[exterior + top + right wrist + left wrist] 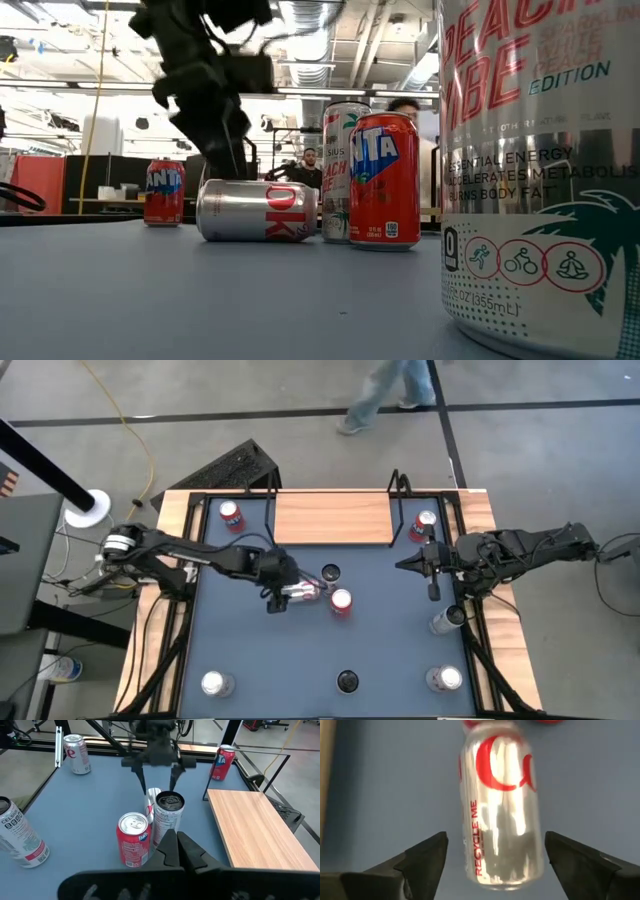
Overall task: Place canned beverage on shelf
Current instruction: Put the top left silver soda can on the shelf
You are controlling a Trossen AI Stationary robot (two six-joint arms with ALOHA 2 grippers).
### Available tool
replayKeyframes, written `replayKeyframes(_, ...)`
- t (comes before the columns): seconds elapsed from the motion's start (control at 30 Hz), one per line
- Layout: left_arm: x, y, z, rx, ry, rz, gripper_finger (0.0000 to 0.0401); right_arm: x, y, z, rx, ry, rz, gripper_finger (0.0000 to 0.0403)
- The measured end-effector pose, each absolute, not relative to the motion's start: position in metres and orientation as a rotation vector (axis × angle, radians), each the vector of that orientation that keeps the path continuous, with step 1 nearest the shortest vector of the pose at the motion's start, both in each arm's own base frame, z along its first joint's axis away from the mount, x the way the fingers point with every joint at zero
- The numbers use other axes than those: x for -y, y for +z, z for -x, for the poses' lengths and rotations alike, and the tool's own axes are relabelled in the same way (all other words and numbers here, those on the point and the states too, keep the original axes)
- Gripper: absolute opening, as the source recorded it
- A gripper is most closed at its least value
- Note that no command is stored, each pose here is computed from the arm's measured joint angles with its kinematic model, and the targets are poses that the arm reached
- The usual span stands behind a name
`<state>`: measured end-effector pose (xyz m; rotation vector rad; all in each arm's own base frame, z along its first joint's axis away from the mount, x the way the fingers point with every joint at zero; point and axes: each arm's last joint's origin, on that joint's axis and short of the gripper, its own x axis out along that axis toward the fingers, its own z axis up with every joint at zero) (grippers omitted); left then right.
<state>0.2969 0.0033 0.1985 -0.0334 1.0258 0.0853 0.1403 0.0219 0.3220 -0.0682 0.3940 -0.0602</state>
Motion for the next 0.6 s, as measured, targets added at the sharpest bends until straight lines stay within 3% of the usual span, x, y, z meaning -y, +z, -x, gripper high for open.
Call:
replayKeyframes(0.37, -0.012, 0.145, -0.315, -1.163, -0.060, 0.141, 0.0327, -0.022, 0.322, -0.140, -0.394, -0.060, 0.068, 0.0000)
replayKeyframes(0.6, -0.008, 0.143, -0.316, -1.173, -0.079, 0.086, 0.0319, -0.022, 0.322, -0.140, -0.398, -0.060, 0.069, 0.0000)
